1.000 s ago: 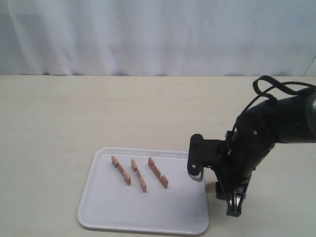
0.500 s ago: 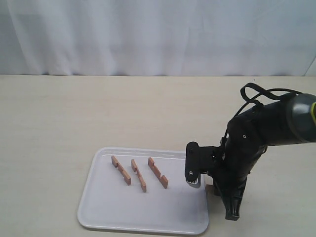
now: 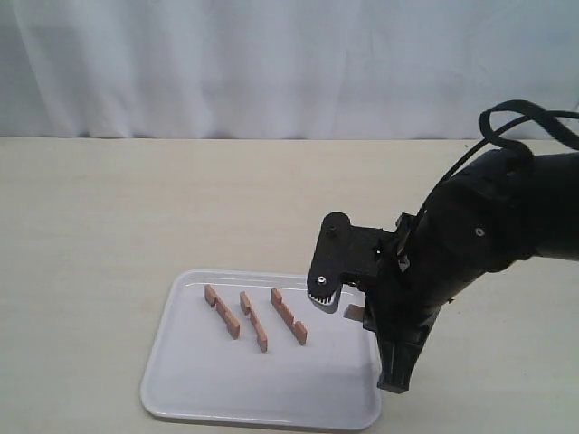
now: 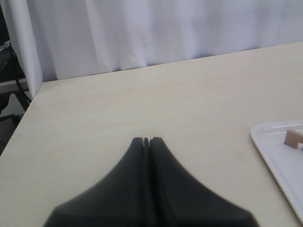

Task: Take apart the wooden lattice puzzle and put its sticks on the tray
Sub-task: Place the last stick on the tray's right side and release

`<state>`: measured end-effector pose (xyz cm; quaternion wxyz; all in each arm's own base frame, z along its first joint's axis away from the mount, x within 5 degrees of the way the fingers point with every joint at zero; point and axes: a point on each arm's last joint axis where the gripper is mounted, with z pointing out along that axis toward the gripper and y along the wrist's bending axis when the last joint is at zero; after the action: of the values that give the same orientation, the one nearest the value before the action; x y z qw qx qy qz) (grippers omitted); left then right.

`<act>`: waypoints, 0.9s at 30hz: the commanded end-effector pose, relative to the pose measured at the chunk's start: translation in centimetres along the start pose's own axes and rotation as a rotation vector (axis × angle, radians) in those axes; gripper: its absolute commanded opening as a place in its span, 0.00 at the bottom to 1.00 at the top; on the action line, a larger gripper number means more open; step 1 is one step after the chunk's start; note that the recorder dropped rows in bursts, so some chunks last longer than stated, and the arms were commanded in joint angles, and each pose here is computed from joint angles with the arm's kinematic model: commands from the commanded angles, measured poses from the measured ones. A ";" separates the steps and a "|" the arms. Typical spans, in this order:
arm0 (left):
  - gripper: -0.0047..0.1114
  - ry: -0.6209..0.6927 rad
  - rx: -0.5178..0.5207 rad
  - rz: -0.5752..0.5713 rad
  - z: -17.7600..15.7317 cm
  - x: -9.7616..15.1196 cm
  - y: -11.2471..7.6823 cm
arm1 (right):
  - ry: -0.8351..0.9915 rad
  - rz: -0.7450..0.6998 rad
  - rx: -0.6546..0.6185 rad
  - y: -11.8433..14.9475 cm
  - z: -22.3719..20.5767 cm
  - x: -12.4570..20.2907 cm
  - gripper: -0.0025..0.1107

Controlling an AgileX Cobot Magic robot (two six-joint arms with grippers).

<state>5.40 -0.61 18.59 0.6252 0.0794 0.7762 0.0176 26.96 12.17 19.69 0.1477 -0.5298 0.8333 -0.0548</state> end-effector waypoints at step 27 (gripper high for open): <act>0.04 -0.008 -0.003 -0.007 0.0 0.0 0.0 | -0.019 0.726 -0.055 -3.0 7.3 -4.0 0.06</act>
<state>5.40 -0.61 18.59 0.6252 0.0794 0.7762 0.0176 32.81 14.94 15.05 0.1472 -0.2075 0.9666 0.0302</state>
